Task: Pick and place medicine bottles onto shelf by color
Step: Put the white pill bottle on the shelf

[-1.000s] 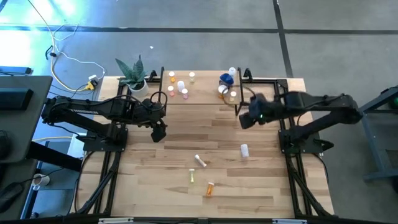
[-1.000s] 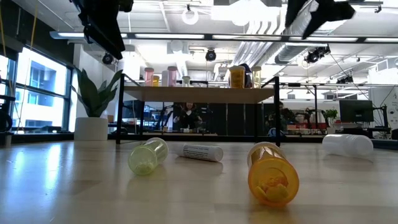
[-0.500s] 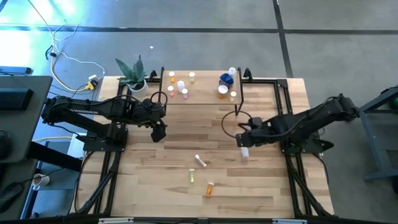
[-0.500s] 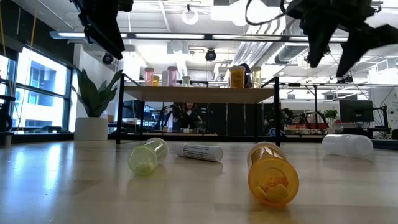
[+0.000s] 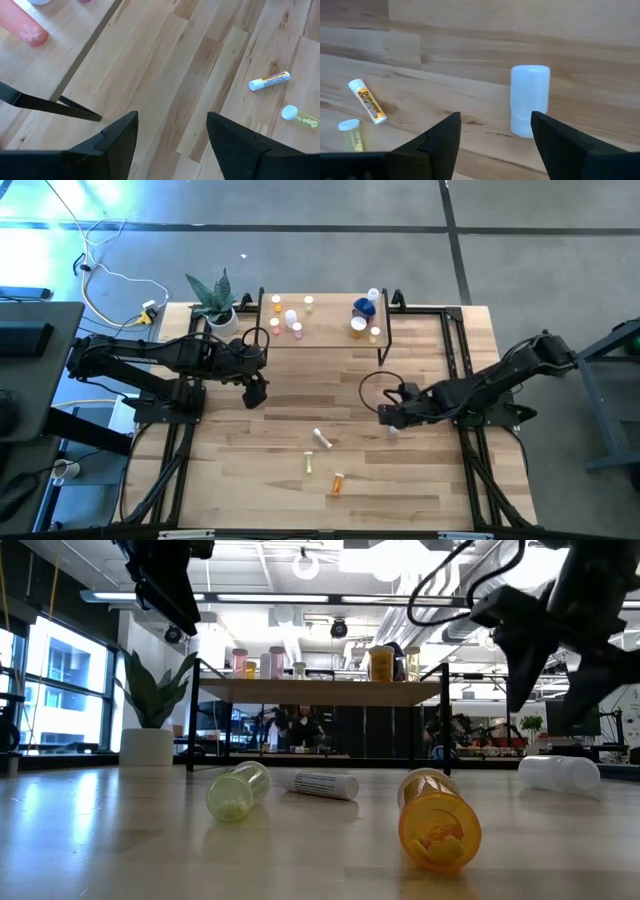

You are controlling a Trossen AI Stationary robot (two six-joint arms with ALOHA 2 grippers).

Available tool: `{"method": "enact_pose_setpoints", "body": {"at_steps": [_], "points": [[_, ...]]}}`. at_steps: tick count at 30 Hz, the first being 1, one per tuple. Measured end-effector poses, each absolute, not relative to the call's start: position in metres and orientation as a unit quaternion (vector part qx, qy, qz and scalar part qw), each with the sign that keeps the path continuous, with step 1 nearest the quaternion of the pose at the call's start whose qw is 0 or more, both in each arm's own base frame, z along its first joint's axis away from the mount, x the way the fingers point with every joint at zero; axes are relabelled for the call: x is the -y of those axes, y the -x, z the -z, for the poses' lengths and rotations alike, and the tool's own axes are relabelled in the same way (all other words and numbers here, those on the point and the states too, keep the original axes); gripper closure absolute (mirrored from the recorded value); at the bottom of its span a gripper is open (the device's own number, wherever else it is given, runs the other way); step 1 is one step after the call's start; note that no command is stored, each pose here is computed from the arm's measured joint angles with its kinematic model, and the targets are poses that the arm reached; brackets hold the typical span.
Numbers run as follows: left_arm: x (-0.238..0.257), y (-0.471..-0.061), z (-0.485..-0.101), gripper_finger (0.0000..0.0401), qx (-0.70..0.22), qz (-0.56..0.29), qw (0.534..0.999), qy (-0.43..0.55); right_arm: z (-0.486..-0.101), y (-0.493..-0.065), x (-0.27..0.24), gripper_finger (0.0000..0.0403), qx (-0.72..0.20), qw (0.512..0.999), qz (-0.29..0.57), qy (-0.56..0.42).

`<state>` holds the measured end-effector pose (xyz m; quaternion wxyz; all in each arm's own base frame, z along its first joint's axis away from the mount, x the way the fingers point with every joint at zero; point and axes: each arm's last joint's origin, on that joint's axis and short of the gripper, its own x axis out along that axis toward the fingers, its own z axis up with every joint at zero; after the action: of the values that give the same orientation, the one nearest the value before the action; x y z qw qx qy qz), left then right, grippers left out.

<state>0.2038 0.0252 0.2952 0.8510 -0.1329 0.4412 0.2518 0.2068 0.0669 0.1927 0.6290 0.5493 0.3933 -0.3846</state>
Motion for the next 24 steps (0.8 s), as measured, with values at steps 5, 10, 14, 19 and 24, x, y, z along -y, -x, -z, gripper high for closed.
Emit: {"method": "enact_pose_setpoints", "body": {"at_steps": [5, 10, 14, 19, 24], "points": [[-0.025, -0.204, -0.295, 0.0174, -0.441, -0.252, 0.851, 0.133, -0.180, -0.208, -0.068, 0.0171, -0.415, 0.611, 0.396, -0.546], [-0.025, -0.204, -0.295, 0.0174, -0.441, -0.252, 0.851, 0.133, -0.164, -0.213, -0.071, 0.0171, -0.440, 0.598, 0.414, -0.526], [-0.025, -0.204, -0.295, 0.0174, -0.441, -0.252, 0.851, 0.133, -0.152, -0.216, -0.073, 0.0171, -0.459, 0.584, 0.430, -0.514], [-0.025, -0.204, -0.295, 0.0174, -0.441, -0.252, 0.851, 0.133, -0.144, -0.219, -0.074, 0.0178, -0.466, 0.579, 0.439, -0.505], [-0.025, -0.204, -0.295, 0.0174, -0.441, -0.252, 0.851, 0.133, -0.142, -0.219, -0.074, 0.0223, -0.469, 0.575, 0.439, -0.506]]}}
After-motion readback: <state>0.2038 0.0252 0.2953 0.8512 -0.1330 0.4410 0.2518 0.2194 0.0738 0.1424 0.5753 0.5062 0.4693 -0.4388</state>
